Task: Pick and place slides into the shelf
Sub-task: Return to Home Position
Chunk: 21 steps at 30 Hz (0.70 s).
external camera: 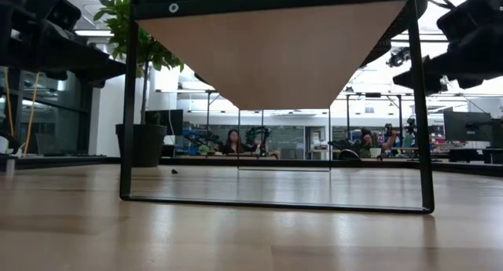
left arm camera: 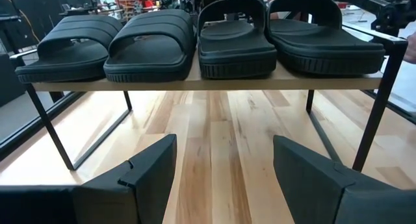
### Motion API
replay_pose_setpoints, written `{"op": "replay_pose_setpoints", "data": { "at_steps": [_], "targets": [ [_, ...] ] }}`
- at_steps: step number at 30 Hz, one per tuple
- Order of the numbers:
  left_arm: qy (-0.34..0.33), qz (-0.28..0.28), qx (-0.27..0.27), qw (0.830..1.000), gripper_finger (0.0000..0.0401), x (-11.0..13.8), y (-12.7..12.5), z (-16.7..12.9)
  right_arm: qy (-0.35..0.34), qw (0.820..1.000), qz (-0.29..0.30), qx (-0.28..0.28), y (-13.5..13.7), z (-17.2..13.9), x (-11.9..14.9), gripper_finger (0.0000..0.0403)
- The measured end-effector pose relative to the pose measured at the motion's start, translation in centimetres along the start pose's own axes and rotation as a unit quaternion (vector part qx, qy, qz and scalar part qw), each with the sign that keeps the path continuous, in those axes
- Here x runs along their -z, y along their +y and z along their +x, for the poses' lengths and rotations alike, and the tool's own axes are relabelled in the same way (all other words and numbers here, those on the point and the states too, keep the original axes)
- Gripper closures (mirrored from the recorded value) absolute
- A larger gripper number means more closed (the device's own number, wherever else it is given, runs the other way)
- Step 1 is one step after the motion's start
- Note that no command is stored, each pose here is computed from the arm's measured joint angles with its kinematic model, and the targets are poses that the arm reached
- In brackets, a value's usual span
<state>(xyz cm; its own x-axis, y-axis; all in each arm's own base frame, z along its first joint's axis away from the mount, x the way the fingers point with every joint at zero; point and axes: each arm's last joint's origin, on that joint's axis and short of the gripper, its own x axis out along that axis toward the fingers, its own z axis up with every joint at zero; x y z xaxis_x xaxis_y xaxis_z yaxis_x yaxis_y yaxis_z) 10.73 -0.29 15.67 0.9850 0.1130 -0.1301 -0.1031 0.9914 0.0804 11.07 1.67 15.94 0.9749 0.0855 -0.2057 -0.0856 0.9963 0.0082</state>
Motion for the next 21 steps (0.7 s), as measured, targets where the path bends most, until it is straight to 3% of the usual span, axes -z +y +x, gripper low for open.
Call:
{"op": "replay_pose_setpoints", "data": {
  "at_steps": [21],
  "targets": [
    [0.0, 0.009, 0.0, 1.0, 0.0162, 0.0, 0.0, 0.0, 0.019, 1.0, -0.003, -0.018, 0.1, 0.3, 1.4, 0.0148]
  ]
}}
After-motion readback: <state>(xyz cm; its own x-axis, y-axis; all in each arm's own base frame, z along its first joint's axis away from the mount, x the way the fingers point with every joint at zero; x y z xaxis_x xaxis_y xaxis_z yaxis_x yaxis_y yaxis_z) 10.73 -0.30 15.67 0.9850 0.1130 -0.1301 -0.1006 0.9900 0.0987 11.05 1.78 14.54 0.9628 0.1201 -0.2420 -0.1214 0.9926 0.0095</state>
